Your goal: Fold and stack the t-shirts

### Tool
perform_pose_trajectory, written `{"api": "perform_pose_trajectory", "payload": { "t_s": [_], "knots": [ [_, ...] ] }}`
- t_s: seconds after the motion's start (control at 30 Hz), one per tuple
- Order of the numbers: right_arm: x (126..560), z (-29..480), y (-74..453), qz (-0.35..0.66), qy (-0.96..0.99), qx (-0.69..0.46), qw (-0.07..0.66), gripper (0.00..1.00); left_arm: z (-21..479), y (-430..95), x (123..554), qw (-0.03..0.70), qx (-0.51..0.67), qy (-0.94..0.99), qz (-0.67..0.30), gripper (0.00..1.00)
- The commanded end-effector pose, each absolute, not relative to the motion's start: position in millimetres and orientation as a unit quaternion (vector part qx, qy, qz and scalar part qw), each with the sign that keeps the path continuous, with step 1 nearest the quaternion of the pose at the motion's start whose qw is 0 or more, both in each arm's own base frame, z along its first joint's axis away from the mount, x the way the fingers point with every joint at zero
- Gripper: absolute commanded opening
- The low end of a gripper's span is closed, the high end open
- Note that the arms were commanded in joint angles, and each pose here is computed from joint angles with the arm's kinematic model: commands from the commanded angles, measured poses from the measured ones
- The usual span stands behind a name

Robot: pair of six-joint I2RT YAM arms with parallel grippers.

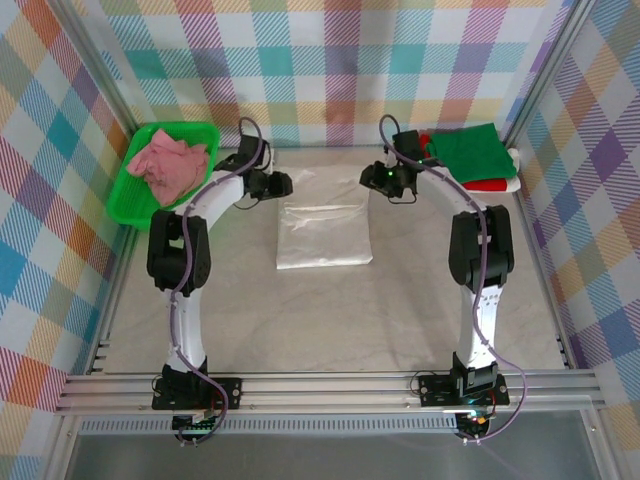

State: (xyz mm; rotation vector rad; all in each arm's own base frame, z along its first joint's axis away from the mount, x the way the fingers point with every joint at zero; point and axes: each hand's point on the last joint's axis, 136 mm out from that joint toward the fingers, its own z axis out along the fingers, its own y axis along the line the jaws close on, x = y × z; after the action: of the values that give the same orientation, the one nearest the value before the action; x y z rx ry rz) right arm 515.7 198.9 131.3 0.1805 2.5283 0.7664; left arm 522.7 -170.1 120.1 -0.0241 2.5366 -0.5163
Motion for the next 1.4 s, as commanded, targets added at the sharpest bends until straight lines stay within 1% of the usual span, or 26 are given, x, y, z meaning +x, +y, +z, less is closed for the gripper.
{"api": "perform_pose_trajectory", "payload": {
  "t_s": [0.0,0.07,0.13,0.17,0.2,0.27,0.33,0.43,0.57,0.73,0.83,0.97,1.03,1.1,1.23,1.3,1.37],
  "knots": [
    [476,169,198,0.280,0.923,0.042,0.260,0.40,175,-173,490,0.317,-0.001,0.929,-0.193,0.49],
    [445,166,207,0.300,0.917,0.030,0.263,0.36,175,-184,460,0.325,0.004,0.923,-0.207,0.50],
    [413,153,224,0.335,0.909,0.011,0.248,0.27,163,-195,434,0.322,0.002,0.920,-0.225,0.48],
    [396,145,235,0.358,0.905,0.002,0.229,0.23,158,-204,425,0.323,0.004,0.915,-0.242,0.46],
    [382,137,244,0.381,0.900,-0.003,0.209,0.21,149,-212,416,0.315,0.007,0.913,-0.258,0.45],
    [364,122,254,0.414,0.893,0.000,0.176,0.16,133,-225,404,0.300,0.017,0.912,-0.278,0.43],
    [354,103,254,0.419,0.896,0.016,0.146,0.15,112,-233,394,0.277,0.023,0.919,-0.281,0.41],
    [346,72,253,0.418,0.899,0.022,0.125,0.14,75,-233,384,0.247,0.011,0.928,-0.278,0.39],
    [340,30,244,0.387,0.915,0.034,0.109,0.12,22,-210,369,0.218,-0.016,0.950,-0.222,0.37],
    [323,15,235,0.371,0.923,0.044,0.092,0.10,-1,-193,343,0.196,-0.031,0.960,-0.200,0.36],
    [308,19,231,0.370,0.924,0.045,0.082,0.10,-4,-192,326,0.178,-0.036,0.962,-0.206,0.36],
    [278,21,226,0.363,0.928,0.047,0.066,0.09,-9,-196,290,0.145,-0.031,0.966,-0.213,0.35],
    [264,26,226,0.362,0.929,0.050,0.059,0.09,-7,-200,273,0.136,-0.026,0.968,-0.210,0.35],
    [258,39,226,0.362,0.929,0.051,0.065,0.09,5,-200,265,0.141,-0.025,0.967,-0.209,0.36],
    [273,84,224,0.361,0.924,0.043,0.118,0.12,54,-190,287,0.205,-0.013,0.962,-0.183,0.38],
    [289,109,231,0.370,0.918,0.031,0.142,0.12,81,-191,308,0.238,-0.003,0.954,-0.183,0.40],
    [304,119,242,0.380,0.913,0.015,0.150,0.11,95,-195,327,0.253,0.007,0.947,-0.196,0.39]
  ]
}}
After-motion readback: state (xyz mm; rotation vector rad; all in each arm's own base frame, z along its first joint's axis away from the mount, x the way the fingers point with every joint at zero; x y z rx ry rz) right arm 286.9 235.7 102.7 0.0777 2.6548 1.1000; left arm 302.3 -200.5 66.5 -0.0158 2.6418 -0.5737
